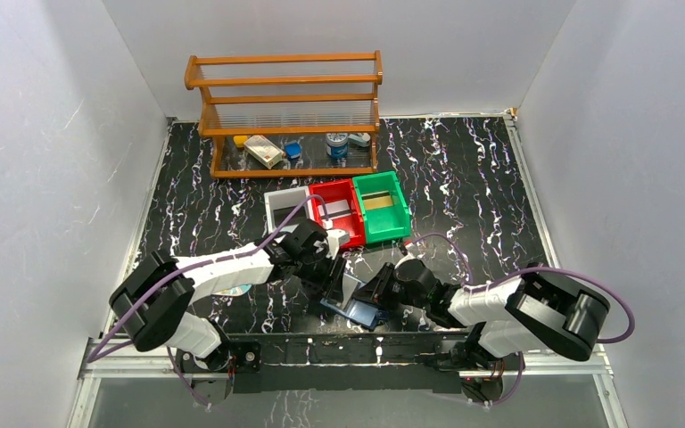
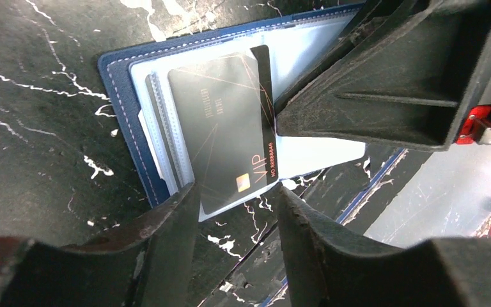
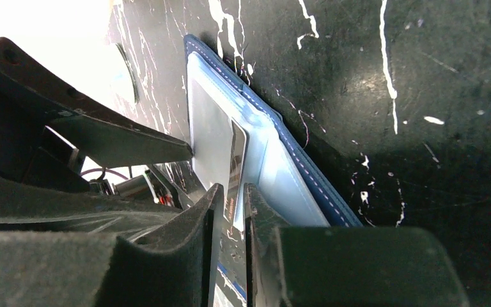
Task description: Take the credit cards out of the card holder
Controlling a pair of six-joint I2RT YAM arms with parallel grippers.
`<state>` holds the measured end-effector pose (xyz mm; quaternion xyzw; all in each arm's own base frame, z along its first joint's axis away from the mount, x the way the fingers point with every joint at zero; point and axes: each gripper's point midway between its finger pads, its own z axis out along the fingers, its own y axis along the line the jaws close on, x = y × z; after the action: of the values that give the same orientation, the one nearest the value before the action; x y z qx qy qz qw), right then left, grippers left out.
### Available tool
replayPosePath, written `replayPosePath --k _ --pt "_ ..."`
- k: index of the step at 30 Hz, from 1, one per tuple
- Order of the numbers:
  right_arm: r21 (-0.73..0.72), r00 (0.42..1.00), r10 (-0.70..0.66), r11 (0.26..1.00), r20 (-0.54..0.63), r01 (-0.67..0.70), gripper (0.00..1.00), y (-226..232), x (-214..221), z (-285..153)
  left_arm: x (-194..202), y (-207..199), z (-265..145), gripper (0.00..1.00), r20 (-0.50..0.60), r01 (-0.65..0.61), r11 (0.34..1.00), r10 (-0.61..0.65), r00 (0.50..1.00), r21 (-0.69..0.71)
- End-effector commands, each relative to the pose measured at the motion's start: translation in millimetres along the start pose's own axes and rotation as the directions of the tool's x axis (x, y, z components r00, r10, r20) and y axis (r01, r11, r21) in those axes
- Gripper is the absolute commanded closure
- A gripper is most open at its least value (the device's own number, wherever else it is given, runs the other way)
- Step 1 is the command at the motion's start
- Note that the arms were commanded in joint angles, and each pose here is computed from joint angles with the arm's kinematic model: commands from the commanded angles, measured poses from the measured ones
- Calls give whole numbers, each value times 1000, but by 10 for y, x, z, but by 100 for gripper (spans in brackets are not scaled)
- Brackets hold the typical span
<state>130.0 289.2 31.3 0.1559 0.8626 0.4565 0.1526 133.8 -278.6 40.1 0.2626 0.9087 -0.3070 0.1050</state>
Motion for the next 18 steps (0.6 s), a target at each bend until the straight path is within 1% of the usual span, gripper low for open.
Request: replayPosePath --k 1,2,4,6,9,10,12,14,16,18 --pt "-34 1000 6 999 -1 -6 73 50 -11 6 -176 -28 -164 51 85 -42 998 45 995 -41" --pt "-32 1000 4 999 -2 -5 73 45 -9 9 -232 -20 -207 49 114 -50 997 56 992 -58" --pt "-26 1000 6 1000 -3 -6 73 26 -11 16 -283 28 -218 47 139 -51 995 64 988 -89" --pt "-30 1000 7 1000 -5 -7 73 31 -13 22 -273 59 -171 46 119 -49 994 61 991 -99" --pt "-34 1000 8 999 -12 -8 73 33 -3 28 -186 61 -27 49 52 -29 997 33 998 -72" --pt "-33 1000 9 999 -12 -10 73 27 -3 29 -163 56 10 51 36 -22 998 24 999 -60" --pt "-37 1000 14 999 -12 -14 73 24 -4 25 -121 25 54 65 18 -17 999 18 1000 -31" --pt "-46 1000 15 999 -14 -16 73 34 -2 19 -94 -16 70 73 7 -18 1000 18 1000 -2" --pt "-55 1000 17 998 -15 -18 73 45 -7 12 -63 -23 65 79 -1 -23 1000 23 1000 8" --pt "-66 1000 16 998 -18 -17 73 62 -6 7 -38 -13 53 81 -7 -23 1000 23 1000 3"
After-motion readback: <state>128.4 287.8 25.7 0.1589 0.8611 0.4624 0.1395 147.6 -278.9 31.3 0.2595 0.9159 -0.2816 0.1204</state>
